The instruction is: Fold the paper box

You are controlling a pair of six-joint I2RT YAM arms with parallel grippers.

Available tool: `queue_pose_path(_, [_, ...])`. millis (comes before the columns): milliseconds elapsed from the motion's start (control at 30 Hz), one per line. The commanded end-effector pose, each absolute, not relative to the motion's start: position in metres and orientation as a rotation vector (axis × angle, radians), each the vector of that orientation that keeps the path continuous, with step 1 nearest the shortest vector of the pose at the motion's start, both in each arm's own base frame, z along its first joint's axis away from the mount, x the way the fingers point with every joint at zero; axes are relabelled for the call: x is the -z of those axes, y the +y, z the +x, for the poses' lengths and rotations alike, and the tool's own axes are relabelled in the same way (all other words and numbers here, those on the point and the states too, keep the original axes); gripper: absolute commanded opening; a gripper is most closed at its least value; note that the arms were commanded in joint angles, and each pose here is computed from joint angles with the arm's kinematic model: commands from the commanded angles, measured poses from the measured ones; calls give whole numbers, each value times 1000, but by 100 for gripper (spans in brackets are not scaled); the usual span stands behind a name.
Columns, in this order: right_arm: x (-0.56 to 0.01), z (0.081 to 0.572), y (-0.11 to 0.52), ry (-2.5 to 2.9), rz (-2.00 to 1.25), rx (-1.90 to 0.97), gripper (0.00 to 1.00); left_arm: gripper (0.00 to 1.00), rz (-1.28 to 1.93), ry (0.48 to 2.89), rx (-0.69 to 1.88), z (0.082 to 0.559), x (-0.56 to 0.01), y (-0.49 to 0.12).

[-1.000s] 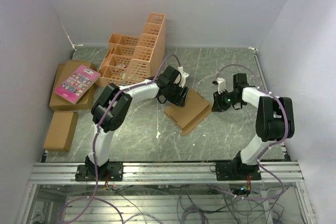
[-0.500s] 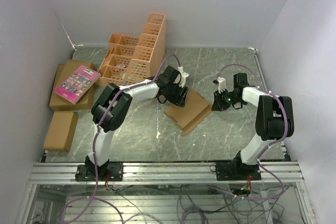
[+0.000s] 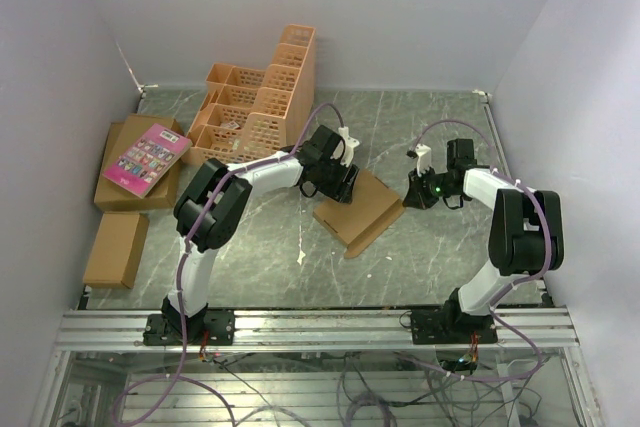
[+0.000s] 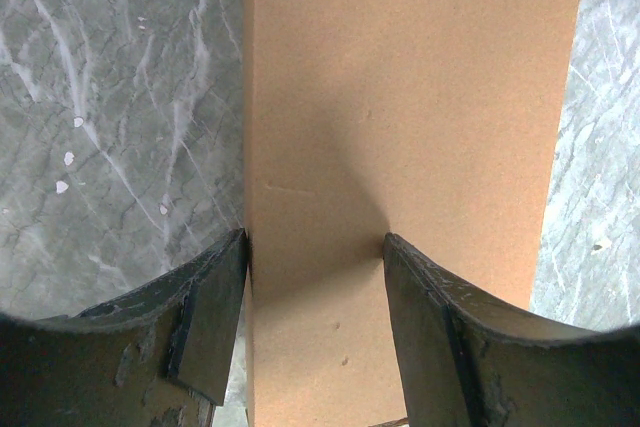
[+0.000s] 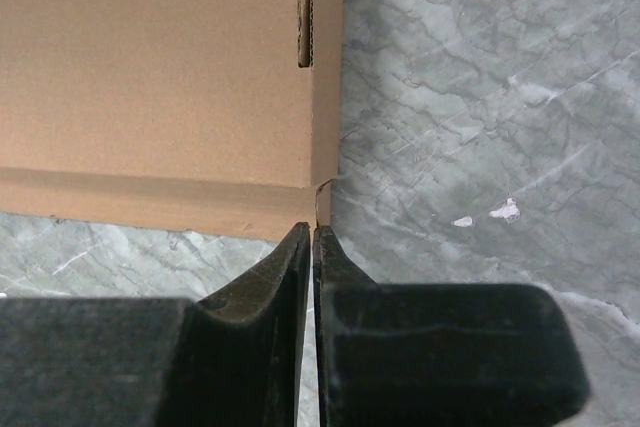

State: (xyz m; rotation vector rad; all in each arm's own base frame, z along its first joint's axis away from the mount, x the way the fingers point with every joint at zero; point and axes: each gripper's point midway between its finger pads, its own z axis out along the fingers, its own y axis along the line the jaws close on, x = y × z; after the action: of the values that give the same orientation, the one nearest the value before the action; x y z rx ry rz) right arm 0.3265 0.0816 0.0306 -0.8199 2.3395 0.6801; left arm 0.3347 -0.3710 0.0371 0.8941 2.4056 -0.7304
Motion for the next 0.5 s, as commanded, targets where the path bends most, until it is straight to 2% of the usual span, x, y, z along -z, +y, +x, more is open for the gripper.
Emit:
queue_pose_path(0, [-34, 328, 81, 2304, -846, -671, 4, 65, 921, 2490, 732, 321, -13, -368])
queue_pose_path(200, [-32, 326, 81, 2306, -858, -666, 3, 65, 922, 2489, 733, 321, -13, -368])
queue_pose_path(467, [-28, 325, 80, 2322, -857, -670, 8, 65, 921, 2491, 737, 321, -14, -369])
